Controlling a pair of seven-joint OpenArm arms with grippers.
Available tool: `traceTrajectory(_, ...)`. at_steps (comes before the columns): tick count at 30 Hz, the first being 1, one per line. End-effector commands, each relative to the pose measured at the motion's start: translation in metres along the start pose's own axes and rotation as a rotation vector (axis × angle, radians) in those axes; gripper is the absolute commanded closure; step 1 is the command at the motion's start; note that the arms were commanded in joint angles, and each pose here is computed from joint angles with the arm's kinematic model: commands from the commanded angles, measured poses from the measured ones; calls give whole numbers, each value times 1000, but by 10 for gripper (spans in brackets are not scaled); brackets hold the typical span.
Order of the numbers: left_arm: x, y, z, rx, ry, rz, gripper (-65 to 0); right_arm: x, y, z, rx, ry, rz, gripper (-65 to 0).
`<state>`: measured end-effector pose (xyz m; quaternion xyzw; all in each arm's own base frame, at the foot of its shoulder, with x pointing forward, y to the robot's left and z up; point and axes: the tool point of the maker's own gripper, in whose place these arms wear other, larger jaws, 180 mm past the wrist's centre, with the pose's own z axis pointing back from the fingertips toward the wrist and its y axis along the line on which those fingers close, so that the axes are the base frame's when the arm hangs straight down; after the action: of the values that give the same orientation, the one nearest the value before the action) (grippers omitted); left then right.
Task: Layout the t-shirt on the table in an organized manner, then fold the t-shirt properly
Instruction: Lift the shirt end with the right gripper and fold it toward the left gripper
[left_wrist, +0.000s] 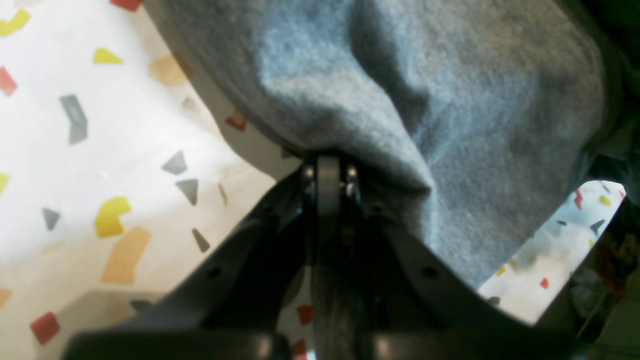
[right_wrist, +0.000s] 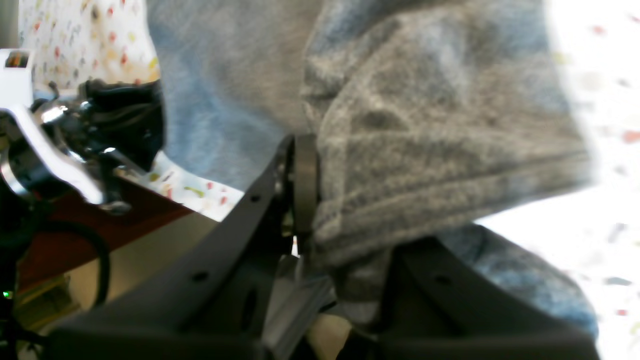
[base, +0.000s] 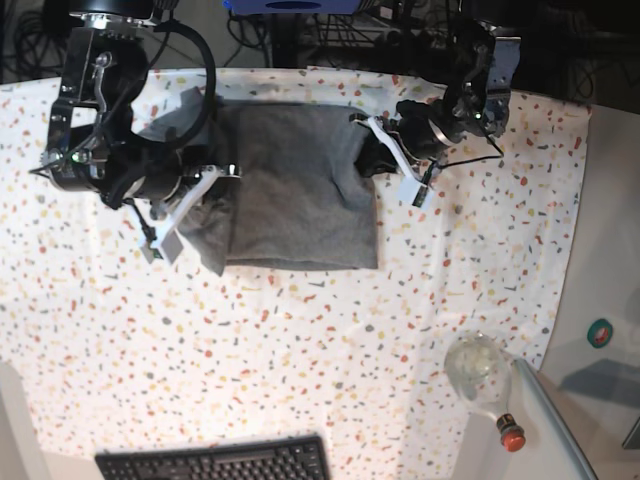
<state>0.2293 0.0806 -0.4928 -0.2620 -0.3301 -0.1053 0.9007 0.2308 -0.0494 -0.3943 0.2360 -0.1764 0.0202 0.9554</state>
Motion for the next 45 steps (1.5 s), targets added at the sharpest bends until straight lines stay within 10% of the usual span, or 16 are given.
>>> traceTrajectory(1,-6,3,3,15,39,-21,0,16,17,6,39,-57,25,0)
traceTrajectory(9,-4,3,4,15,34,-28,0,26,50,22,63,-117,-24,0)
traceTrajectory(22,-7,11,10,33,42,-29,0,32,-23,45,-106,-184,-108,0)
traceTrajectory(34,-5,8,7,25,42,-37,0,15,78,10,80,-80,-66,0)
traceTrajectory(45,-9,9,12,31,43,-35,0,8,51,-49,17,-64,-127,0)
